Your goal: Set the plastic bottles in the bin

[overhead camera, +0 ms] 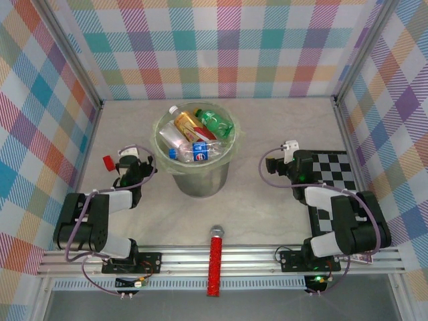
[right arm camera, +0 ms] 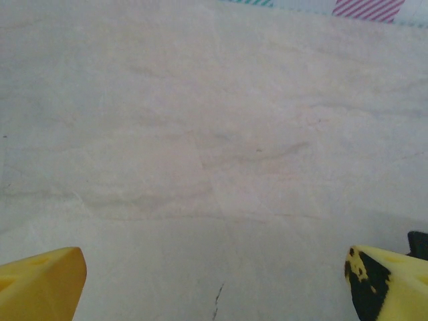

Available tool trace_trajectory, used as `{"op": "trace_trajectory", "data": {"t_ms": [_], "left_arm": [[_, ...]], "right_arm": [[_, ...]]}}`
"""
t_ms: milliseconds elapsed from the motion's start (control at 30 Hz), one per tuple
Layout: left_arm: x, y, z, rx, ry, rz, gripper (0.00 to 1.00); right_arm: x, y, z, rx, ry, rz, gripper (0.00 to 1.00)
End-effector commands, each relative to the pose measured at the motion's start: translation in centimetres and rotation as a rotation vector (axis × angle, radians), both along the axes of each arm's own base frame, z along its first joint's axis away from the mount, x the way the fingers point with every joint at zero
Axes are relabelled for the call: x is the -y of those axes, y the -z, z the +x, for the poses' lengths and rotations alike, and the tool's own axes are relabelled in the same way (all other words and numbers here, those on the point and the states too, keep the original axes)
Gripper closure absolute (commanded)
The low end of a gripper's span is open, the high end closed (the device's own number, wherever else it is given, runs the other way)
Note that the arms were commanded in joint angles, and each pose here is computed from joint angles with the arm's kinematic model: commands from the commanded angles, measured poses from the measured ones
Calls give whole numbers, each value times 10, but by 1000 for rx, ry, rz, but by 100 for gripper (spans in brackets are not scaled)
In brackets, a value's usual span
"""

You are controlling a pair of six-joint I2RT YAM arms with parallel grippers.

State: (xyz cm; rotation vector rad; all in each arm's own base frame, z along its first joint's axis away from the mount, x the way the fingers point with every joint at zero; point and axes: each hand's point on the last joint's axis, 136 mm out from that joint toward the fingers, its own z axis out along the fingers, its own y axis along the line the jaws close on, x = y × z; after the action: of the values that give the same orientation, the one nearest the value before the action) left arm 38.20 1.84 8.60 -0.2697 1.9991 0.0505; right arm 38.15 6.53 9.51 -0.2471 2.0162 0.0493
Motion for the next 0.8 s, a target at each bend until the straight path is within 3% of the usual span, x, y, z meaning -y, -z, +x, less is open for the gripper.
{"op": "trace_trajectory", "data": {"t_ms": [0, 267, 433, 500, 767], "left_arm": [[2, -14, 10, 71, 20, 2, 0], [9, 1, 12, 82, 44, 25, 0], [17, 1, 13, 80, 58, 74, 0], [17, 1, 13, 81, 56, 77, 0], [15, 1, 15, 65, 41, 82, 0]], "right_arm": [[4, -12, 8, 91, 0, -24, 1], [10, -15, 5, 117, 12, 10, 1], [25, -6, 5, 175, 28, 114, 1], [23, 0, 6, 99, 16, 112, 1], [38, 3, 13, 82, 103, 127, 1]]}}
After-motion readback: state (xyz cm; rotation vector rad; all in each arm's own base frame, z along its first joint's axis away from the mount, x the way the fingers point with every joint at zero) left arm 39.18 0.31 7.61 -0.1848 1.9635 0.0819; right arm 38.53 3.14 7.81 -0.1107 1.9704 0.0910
